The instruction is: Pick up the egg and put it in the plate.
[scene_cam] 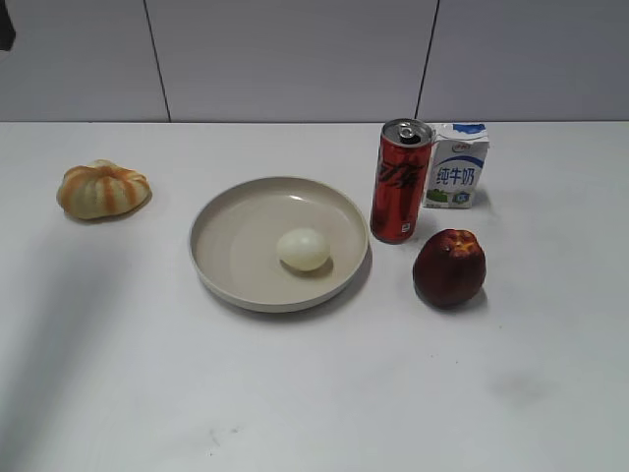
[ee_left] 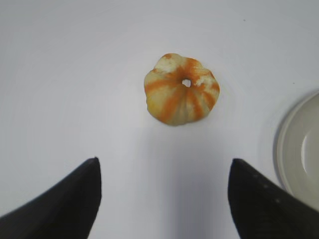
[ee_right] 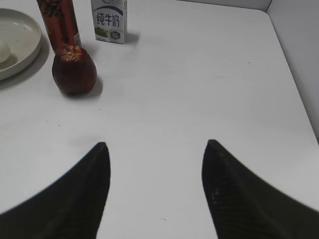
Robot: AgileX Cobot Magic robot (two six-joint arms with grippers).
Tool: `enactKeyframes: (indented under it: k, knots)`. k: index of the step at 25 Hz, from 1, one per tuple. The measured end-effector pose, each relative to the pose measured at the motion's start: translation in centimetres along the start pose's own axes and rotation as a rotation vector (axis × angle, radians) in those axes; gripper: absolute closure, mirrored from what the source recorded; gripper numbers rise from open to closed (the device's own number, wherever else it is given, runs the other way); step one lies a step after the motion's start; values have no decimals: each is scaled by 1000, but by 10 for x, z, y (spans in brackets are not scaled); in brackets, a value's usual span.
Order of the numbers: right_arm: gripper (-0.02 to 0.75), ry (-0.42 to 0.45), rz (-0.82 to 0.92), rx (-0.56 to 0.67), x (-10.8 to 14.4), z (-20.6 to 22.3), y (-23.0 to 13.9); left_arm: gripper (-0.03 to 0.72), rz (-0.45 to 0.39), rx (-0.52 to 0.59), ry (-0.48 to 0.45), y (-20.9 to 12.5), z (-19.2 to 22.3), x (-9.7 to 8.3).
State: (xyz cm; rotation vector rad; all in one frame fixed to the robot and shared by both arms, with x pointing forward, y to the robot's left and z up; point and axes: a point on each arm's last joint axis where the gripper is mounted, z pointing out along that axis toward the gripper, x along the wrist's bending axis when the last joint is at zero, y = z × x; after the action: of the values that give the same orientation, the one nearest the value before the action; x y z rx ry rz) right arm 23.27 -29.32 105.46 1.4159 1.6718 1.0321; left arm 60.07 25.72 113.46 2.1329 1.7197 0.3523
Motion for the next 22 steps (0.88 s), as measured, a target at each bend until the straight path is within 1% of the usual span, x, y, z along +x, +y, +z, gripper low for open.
enactKeyframes:
  k: [3,7,11,12,15,19,22]
  knots:
    - [290,0,0,0,0,0,0,104,3,-23,-10,-27,-29,-6]
    - [290,0,0,0,0,0,0,104,11,-23,5,-78,-57,-13]
    - [290,0,0,0,0,0,0,104,16,-22,22,-134,-65,-17]
    - [290,0,0,0,0,0,0,104,16,-10,24,-147,-63,-18]
    - [290,0,0,0,0,0,0,104,19,-19,34,-185,-63,-21]
    - [290,0,0,0,0,0,0,104,22,-80,45,-230,-61,-24]
    - [290,0,0,0,0,0,0,104,25,-148,53,-260,-59,-27]
